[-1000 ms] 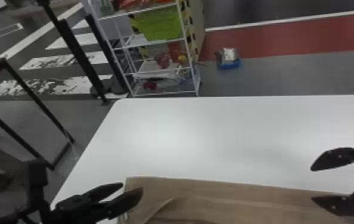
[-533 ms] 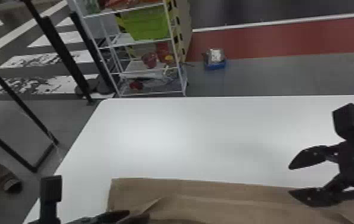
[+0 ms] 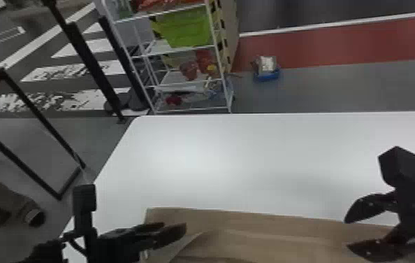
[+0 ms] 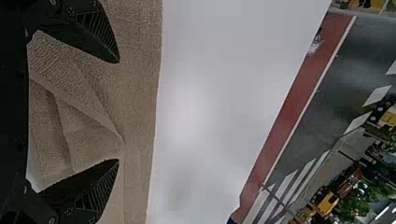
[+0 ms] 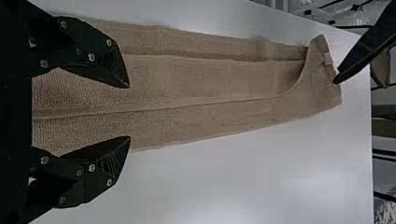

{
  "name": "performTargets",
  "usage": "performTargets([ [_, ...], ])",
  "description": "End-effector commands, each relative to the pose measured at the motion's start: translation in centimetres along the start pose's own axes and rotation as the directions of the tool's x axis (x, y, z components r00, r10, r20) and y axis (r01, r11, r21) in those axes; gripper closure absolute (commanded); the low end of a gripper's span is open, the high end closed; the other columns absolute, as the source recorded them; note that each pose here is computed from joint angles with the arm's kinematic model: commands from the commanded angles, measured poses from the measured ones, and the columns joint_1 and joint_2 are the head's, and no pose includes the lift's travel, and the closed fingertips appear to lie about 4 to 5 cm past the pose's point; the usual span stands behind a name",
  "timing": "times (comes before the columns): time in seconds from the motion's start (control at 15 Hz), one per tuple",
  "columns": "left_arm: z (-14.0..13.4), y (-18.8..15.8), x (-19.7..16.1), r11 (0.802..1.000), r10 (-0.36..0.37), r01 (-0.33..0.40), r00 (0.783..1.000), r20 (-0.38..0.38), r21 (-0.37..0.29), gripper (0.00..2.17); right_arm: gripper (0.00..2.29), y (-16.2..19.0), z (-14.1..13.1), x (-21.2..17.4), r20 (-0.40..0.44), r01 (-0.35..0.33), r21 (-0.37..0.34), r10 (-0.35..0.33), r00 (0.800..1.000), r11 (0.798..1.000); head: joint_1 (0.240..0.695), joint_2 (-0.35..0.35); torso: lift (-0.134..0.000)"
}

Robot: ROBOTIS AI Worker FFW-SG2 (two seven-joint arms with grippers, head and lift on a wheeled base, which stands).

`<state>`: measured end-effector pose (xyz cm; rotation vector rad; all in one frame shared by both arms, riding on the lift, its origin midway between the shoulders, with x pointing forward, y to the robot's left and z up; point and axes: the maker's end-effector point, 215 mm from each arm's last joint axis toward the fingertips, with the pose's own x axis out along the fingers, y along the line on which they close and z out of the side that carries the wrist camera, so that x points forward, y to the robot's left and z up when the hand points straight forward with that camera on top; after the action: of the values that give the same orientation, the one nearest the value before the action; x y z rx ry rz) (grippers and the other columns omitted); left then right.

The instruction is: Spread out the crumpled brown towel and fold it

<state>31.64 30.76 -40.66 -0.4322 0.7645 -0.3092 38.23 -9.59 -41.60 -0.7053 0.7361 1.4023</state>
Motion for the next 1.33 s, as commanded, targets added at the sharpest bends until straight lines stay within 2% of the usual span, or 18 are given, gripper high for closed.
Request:
performTargets([
  [0.0,0.4,0.3,0.1,1.0,0.001,-0.001,1.0,0.014,0.005,0.15,0.63,0.0,-0.9,1.3,-0.029,-0.023,0.002,0.023,0.999,1.0,0.695,0.339,-0.124],
  [0.07,0.6,0.4,0.1,1.0,0.004,-0.004,1.0,0.019,0.01,0.15,0.7,0.1,-0.9,1.8,-0.037,-0.03,-0.001,0.03,0.999,1.0,0.695,0.339,-0.124],
  [0.4,0.9,0.7,0.1,1.0,0.008,-0.008,1.0,0.029,0.019,0.15,0.72,0.7,-1.4,2.8,-0.052,-0.051,-0.001,0.051,0.997,0.999,0.695,0.35,-0.124],
  [0.47,0.9,0.7,0.1,1.0,0.008,-0.009,1.0,0.029,0.021,0.15,0.83,0.7,-1.3,2.8,-0.054,-0.051,0.0,0.051,0.997,0.999,0.695,0.35,-0.124],
  [0.53,0.9,0.8,0.1,1.0,0.009,-0.01,1.0,0.029,0.02,0.15,0.83,0.7,-1.1,2.9,-0.053,-0.054,-0.002,0.053,0.997,0.999,0.695,0.35,-0.124],
  [0.67,0.9,1.2,-0.1,1.0,0.019,-0.019,0.999,0.033,0.016,0.15,1.1,0.5,-0.9,2.8,-0.051,-0.05,0.001,0.05,0.997,0.999,0.695,0.35,-0.124],
  [0.8,0.9,1.7,-0.4,1.0,0.025,-0.026,0.999,0.035,0.01,0.15,1.5,0.6,-0.8,2.8,-0.051,-0.05,0.002,0.05,0.997,0.999,0.695,0.35,-0.124],
  [1.13,0.8,2.6,-0.6,0.999,0.047,-0.047,0.998,0.037,0.009,0.15,1.54,2.3,0.0,1.6,-0.014,-0.056,-0.018,0.056,0.998,0.998,0.695,0.35,-0.124],
  [1.27,0.8,2.8,-0.4,0.999,0.053,-0.053,0.998,0.036,0.012,0.15,1.54,4.0,-0.5,0.6,-0.001,-0.068,-0.02,0.068,0.998,0.998,0.695,0.35,-0.124],
])
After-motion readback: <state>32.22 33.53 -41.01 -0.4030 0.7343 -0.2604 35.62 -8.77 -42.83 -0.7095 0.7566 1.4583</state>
